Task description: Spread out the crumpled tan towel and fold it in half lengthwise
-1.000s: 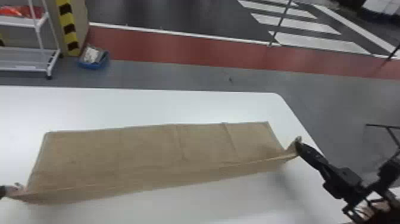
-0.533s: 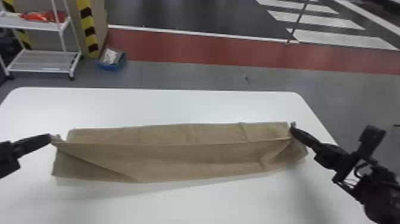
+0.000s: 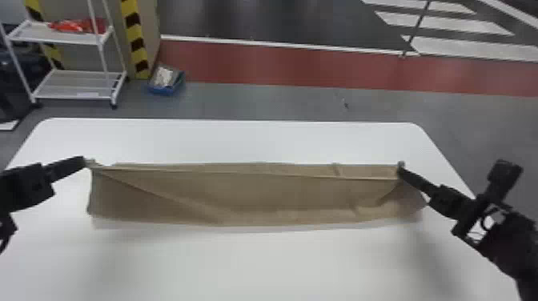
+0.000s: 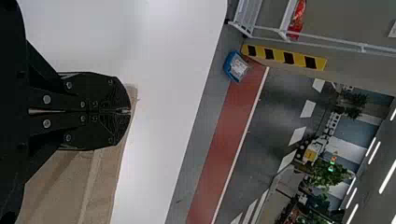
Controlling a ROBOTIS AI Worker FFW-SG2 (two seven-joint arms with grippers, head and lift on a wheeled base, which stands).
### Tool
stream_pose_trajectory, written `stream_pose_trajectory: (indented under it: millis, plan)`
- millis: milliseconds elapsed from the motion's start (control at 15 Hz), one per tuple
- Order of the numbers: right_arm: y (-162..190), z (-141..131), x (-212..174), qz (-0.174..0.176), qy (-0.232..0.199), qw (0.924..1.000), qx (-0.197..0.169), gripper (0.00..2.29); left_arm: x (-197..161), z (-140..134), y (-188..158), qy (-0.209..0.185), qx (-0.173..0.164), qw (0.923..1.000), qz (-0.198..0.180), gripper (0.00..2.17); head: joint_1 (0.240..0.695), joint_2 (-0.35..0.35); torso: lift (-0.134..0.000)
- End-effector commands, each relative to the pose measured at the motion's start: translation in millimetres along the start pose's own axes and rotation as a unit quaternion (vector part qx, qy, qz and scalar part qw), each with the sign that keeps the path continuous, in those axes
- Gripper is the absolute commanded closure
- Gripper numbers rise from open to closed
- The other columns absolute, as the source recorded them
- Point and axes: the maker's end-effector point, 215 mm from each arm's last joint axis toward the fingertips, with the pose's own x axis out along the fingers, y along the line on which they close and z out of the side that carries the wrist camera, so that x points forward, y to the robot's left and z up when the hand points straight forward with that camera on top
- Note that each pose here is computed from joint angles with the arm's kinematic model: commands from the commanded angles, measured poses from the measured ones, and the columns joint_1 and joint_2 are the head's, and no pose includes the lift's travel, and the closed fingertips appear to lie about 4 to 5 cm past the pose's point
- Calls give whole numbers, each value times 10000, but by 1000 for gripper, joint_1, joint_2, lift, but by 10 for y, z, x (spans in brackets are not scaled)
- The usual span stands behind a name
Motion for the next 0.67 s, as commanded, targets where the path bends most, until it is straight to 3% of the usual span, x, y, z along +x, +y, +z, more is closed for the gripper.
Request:
stream_pose_trajectory:
  millis: [0,333,600]
  plan:
    - [48,84,63,19,-69,9999,103,1214,108,-1,-25,42,34,10000,16,1895,695,-145,-125]
    - [118,327,188,-19,-193,9998,9,1214,179,104,10,-72,-11,10000,65,1895,695,-141,-125]
    - [46,141,300,-133,-14,9999,39,1210,388,203,-57,-246,7,9997,64,1895,695,-137,-125]
